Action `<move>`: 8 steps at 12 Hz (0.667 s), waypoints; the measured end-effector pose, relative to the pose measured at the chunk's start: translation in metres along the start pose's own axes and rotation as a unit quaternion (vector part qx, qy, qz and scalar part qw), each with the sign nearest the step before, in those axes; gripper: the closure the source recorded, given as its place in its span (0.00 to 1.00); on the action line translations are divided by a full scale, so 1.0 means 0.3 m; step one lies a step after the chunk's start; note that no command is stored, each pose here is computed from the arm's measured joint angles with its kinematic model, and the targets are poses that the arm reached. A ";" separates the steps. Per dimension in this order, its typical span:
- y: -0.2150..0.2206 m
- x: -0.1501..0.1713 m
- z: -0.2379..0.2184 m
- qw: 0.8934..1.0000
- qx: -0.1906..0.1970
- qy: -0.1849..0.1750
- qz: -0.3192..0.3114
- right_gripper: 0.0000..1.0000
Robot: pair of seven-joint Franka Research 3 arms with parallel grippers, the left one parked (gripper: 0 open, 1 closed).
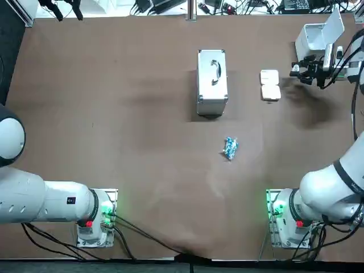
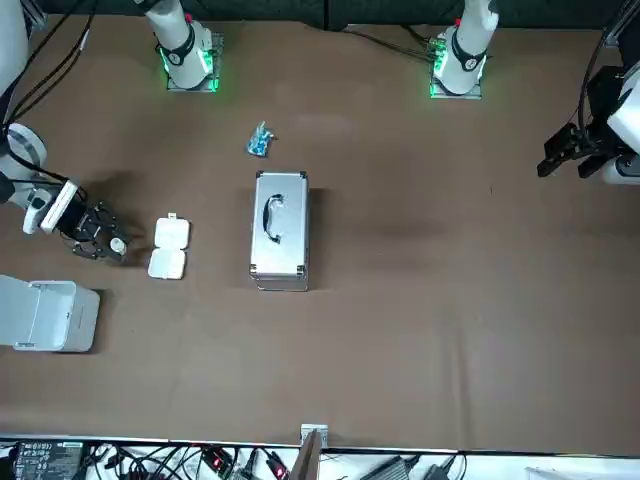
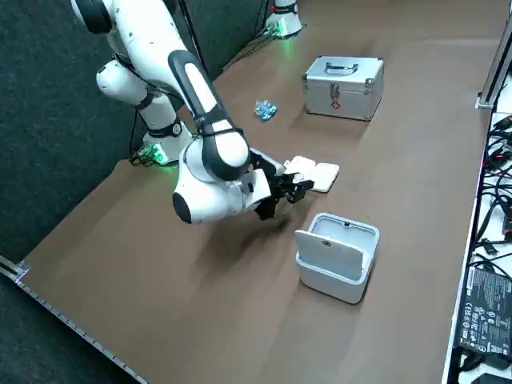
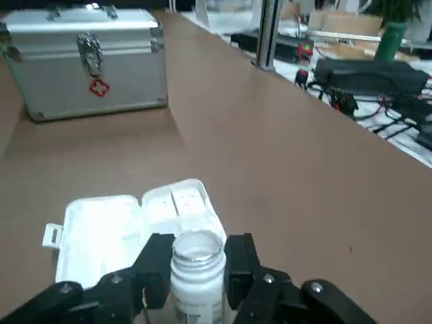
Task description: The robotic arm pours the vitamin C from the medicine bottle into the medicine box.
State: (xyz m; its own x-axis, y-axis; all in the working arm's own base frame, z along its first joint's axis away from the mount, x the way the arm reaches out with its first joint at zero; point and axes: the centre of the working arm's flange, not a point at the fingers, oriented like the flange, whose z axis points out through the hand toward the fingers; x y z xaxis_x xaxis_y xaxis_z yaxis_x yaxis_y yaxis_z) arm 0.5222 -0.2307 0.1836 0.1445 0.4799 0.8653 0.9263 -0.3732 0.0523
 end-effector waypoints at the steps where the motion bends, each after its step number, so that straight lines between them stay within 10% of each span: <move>1: 0.003 0.018 -0.006 1.000 -0.002 -0.016 0.000 0.57; 8: 0.054 0.185 0.031 0.986 0.026 -0.166 0.013 0.57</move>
State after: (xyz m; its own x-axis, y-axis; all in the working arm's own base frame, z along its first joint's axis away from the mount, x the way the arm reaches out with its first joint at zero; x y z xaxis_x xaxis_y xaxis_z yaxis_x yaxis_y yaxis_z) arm 0.5485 -0.2028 0.2278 0.2674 0.7073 0.6544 0.9358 -0.3525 -0.0014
